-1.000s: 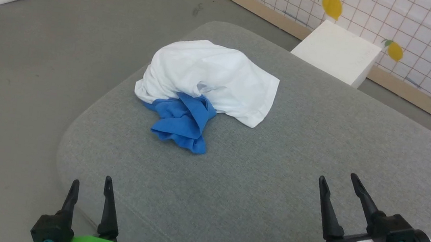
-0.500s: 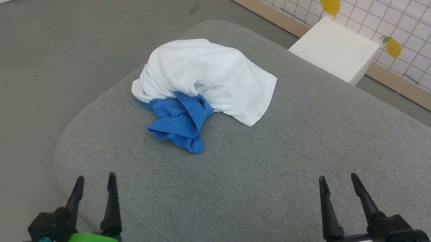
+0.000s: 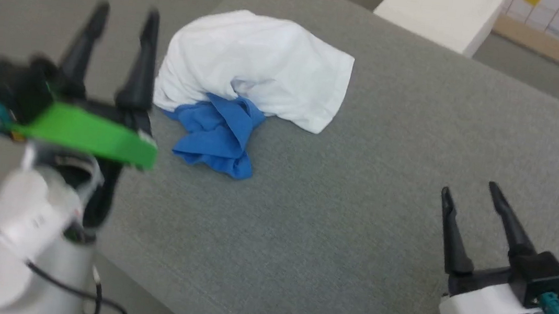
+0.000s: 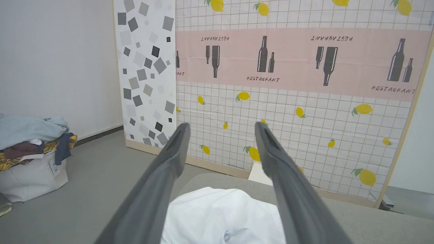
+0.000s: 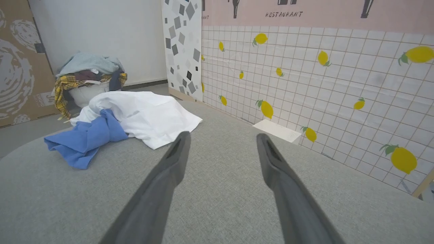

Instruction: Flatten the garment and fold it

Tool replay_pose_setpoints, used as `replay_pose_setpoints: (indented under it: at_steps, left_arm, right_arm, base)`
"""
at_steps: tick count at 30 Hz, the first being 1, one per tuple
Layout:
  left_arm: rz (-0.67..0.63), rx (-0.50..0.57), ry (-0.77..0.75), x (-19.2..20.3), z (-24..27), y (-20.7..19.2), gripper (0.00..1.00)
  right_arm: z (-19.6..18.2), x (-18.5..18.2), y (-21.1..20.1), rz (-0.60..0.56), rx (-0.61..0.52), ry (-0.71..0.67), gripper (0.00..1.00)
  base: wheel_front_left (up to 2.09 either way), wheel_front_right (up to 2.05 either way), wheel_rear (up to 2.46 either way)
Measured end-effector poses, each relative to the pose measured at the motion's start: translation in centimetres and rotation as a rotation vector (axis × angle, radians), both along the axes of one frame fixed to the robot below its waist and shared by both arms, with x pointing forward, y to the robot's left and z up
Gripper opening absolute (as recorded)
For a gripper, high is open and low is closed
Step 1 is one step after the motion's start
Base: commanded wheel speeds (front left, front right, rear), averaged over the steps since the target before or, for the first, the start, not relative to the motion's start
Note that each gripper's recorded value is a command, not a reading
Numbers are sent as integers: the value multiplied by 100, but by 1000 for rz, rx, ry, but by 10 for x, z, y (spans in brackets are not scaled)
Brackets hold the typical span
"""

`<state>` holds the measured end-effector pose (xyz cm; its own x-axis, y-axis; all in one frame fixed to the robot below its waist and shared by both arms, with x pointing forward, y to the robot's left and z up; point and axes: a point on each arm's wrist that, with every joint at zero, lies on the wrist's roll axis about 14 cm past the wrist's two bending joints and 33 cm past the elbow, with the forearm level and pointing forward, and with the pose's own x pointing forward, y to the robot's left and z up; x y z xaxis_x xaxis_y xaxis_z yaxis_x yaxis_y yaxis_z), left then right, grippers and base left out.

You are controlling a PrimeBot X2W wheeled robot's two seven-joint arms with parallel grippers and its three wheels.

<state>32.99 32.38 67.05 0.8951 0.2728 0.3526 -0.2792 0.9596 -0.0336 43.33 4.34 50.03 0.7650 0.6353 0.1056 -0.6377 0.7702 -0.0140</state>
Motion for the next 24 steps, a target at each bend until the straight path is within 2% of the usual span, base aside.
replay_pose_setpoints:
  at_steps: [2, 5, 10, 11, 14, 20, 24]
  left_arm:
    - [-13, -5, 3, 19, 12, 5, 100]
    - [-3, 65, 96, 51, 16, 19, 100]
    - [3, 87, 271, 101, -9, 32, 100]
    - [22, 90, 447, 133, -53, 45, 100]
    - [25, 69, 606, 149, -103, 48, 100]
    - [44, 14, 923, 152, -200, 57, 100]
    - [65, -8, 1093, 146, -246, 61, 100]
  right_arm:
    - [-2, 8, -5, -11, -2, -1, 100]
    - [-8, 21, -17, -34, -12, 0, 100]
    - [-11, 43, -36, -72, -14, -15, 100]
    - [-12, 61, -51, -103, -8, -35, 100]
    - [-19, 70, -60, -120, -7, -30, 100]
    - [-40, 80, -79, -159, -22, 10, 100]
    - [-50, 85, -96, -194, -43, 23, 100]
  base:
    - [0, 0, 0]
    - [0, 0, 0]
    - [0, 0, 0]
    - [0, 0, 0]
    - [0, 0, 0]
    - [0, 0, 0]
    - [0, 0, 0]
